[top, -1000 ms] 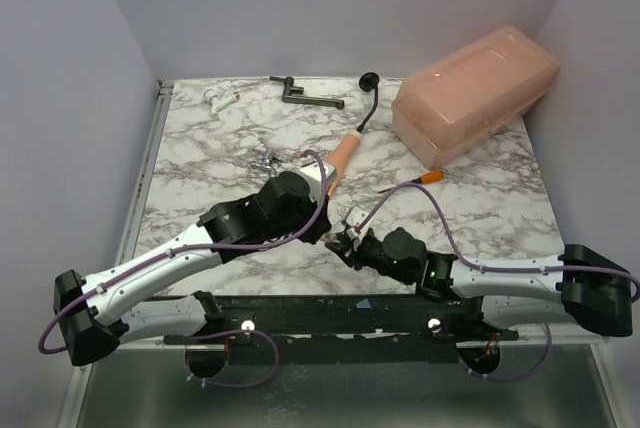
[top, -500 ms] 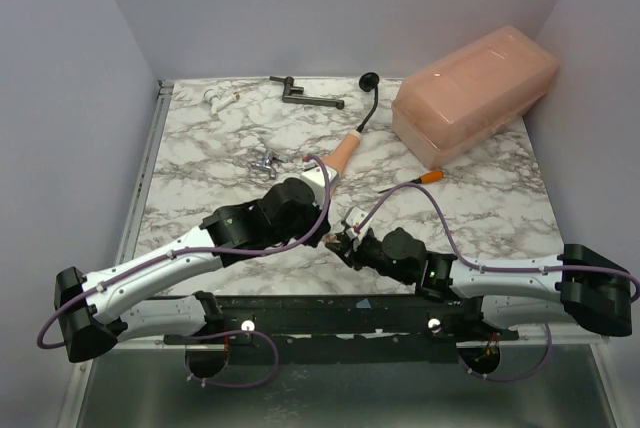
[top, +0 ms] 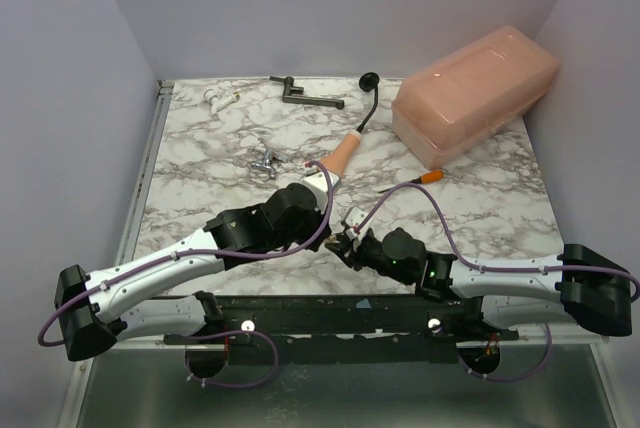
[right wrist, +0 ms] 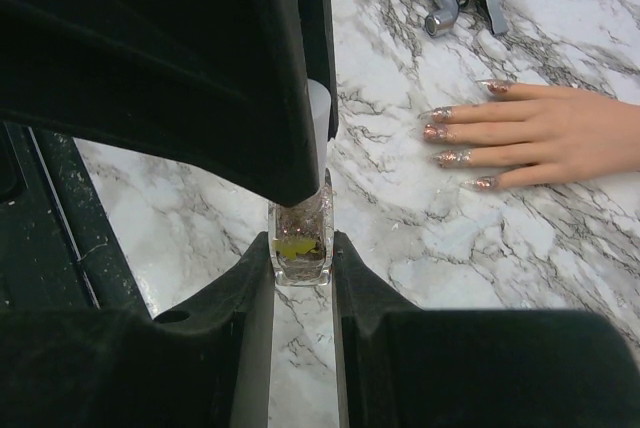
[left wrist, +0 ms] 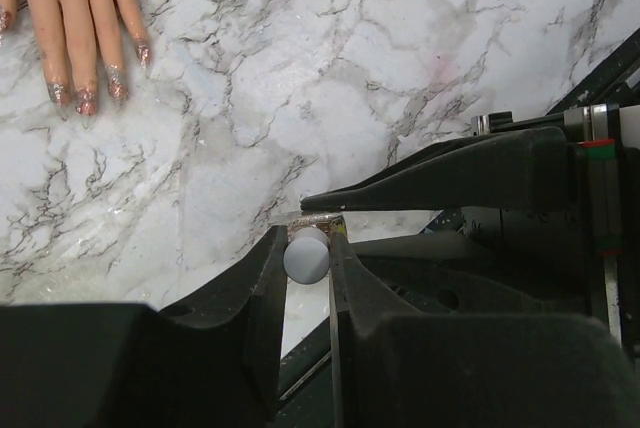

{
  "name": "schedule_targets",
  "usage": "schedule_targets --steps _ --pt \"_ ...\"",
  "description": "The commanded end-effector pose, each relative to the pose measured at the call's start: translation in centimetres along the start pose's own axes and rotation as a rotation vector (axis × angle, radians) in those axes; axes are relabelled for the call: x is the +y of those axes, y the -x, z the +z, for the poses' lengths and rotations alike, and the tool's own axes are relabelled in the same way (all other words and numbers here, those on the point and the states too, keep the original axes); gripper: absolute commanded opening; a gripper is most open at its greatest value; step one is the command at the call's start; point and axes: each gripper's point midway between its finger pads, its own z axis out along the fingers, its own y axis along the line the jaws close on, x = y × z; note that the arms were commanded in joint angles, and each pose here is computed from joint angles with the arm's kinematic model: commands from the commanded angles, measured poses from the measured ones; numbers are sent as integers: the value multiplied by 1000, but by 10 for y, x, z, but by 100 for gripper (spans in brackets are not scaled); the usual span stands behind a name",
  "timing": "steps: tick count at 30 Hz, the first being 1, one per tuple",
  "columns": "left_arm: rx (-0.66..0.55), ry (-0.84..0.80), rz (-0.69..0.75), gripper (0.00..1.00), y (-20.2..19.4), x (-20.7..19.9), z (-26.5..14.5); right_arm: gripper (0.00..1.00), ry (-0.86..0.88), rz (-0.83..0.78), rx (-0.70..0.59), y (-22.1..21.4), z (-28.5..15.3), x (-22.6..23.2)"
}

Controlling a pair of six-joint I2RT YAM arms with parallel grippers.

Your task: Paint the nails

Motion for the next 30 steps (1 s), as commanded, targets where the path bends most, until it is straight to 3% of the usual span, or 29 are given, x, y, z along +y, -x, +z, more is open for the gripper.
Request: schedule_targets --steps 1,14,30 --pt "-18 -22 14 0 -1 -6 3 1 -21 17 -49 19 4 -3" --pt "-27 -42 13 0 -13 -11 10 1 -20 17 -50 19 3 -3" --pt "-13 -181 156 0 -25 -28 6 1 -19 18 -53 20 3 -3"
